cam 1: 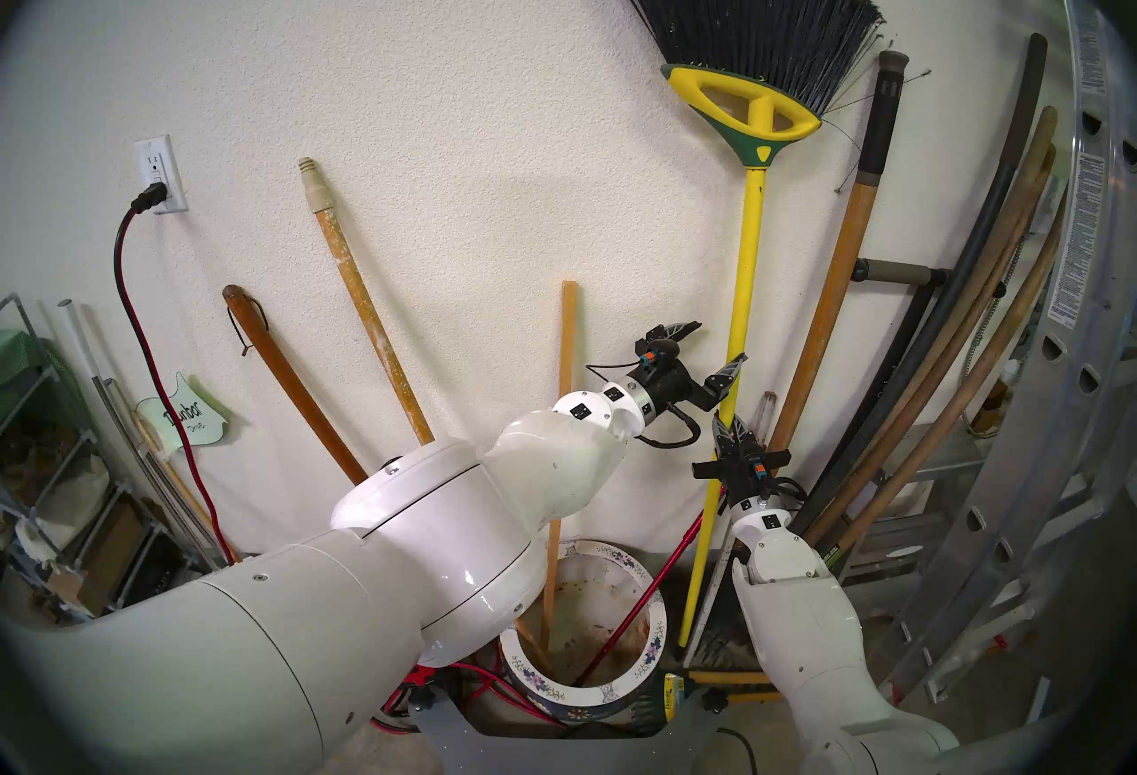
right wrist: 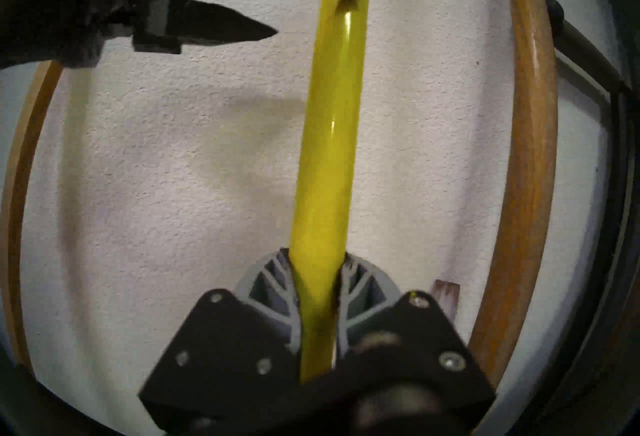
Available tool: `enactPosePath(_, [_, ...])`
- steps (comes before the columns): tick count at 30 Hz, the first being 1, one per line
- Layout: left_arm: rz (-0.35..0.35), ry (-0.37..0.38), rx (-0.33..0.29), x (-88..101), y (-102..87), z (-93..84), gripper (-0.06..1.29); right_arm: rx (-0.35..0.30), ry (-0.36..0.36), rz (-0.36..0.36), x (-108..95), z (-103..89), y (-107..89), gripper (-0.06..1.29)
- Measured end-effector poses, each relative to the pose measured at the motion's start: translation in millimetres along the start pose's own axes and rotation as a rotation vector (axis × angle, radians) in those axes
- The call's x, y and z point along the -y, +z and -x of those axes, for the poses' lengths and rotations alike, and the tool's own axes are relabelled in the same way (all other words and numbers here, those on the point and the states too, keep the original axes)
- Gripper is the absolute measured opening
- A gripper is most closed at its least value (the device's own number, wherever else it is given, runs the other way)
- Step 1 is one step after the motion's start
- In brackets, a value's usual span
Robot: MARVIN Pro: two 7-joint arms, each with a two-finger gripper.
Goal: Take wooden sticks or brooms out of the pot
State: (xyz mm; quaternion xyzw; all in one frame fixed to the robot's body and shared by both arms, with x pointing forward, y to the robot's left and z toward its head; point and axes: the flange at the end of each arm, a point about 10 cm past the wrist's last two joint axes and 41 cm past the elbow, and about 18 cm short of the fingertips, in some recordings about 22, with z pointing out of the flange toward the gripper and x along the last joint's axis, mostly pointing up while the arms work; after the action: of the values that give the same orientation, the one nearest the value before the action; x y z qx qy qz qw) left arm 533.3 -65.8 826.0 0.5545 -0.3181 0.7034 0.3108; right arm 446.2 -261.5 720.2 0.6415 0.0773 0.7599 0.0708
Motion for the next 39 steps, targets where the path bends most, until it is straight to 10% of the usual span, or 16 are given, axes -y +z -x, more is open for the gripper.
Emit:
enactPosePath(16, [-0.057,0.018,0.072,8.5,-19.0,21.1,1.27,0.011,0.003,0.063,-12.2,4.1,3.3,0.12])
enactPosePath(29, [-0.198,-0.005,-0.249,8.9,-13.3,-12.1,1.27,-0.015,-0.001,0.098,-1.7,8.9,2.9,0.12])
enactPosePath(39, [-0.25,-0.031,-0.346,13.7,-19.6,-21.4,1.27,-0.019,-0.007,0.103,0.5,10.1,4.5,0.12])
